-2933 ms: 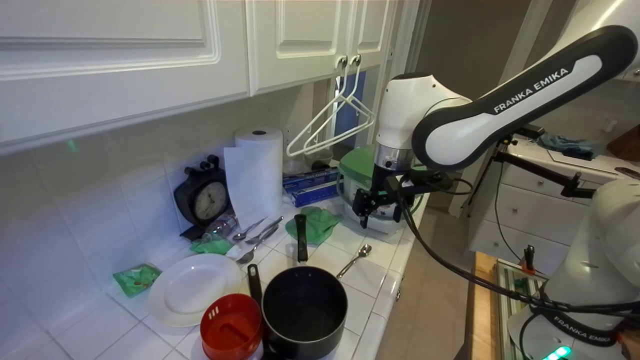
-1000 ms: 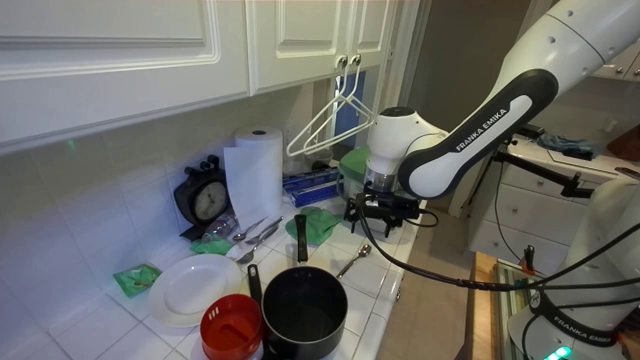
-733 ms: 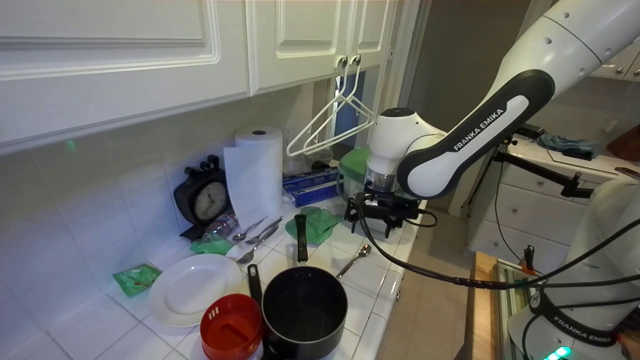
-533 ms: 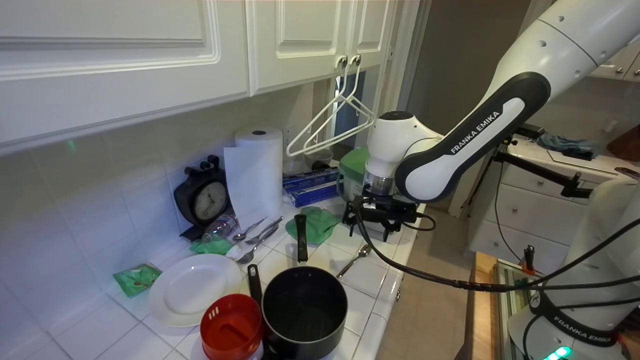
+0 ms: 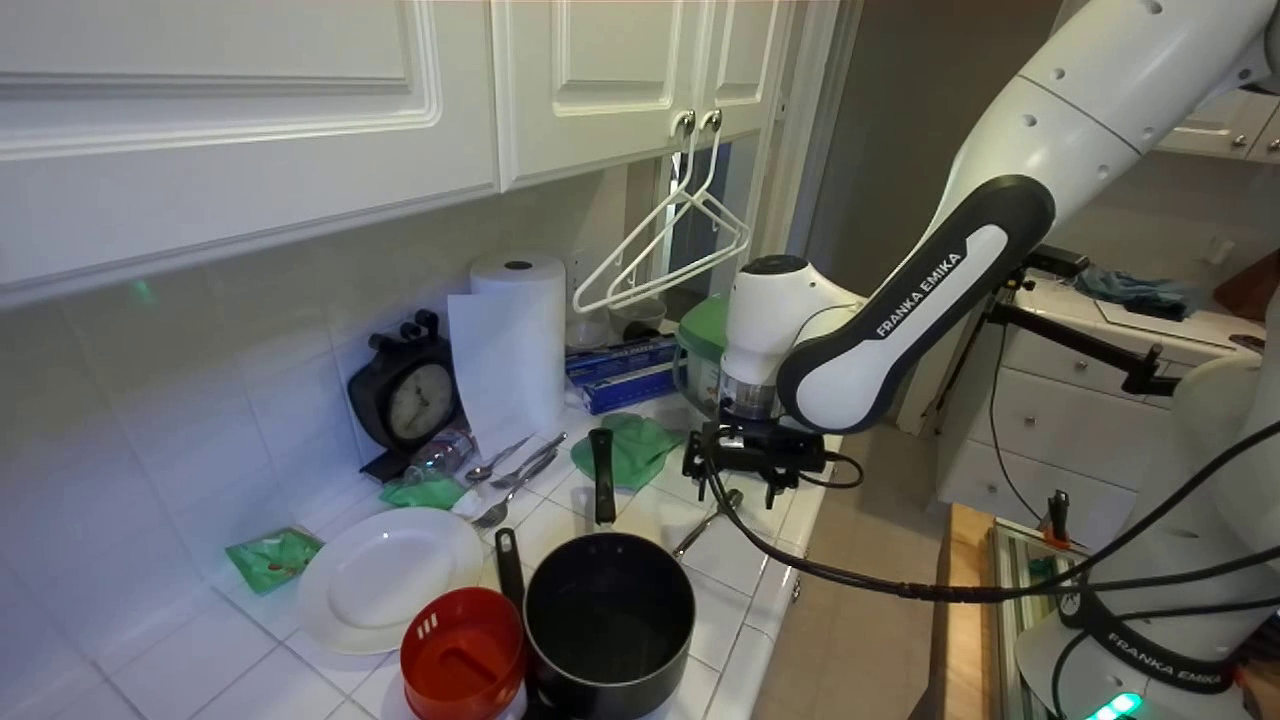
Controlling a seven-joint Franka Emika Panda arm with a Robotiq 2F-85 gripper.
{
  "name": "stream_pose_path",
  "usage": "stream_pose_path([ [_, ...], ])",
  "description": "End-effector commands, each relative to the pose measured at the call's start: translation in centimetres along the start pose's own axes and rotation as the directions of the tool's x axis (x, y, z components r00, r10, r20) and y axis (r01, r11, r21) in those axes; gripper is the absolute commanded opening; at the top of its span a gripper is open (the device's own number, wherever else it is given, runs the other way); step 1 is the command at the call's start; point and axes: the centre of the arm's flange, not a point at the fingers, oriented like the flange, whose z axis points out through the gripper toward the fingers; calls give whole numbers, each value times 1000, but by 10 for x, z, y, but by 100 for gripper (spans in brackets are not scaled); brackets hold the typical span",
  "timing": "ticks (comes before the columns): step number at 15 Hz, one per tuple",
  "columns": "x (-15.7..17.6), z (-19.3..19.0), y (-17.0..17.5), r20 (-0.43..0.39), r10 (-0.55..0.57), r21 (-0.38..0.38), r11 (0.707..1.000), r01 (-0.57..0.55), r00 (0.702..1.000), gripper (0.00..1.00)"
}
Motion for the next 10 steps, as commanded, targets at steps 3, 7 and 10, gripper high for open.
stream_pose_path([
  [3,9,26,-10,-12,7,-1,1000,-7,1000,100],
  [7,13,38,-17,-11,17,4,1000,-17,1000,100],
  [10,13,45,-21,-13,13,-9,1000,-13,1000,100],
])
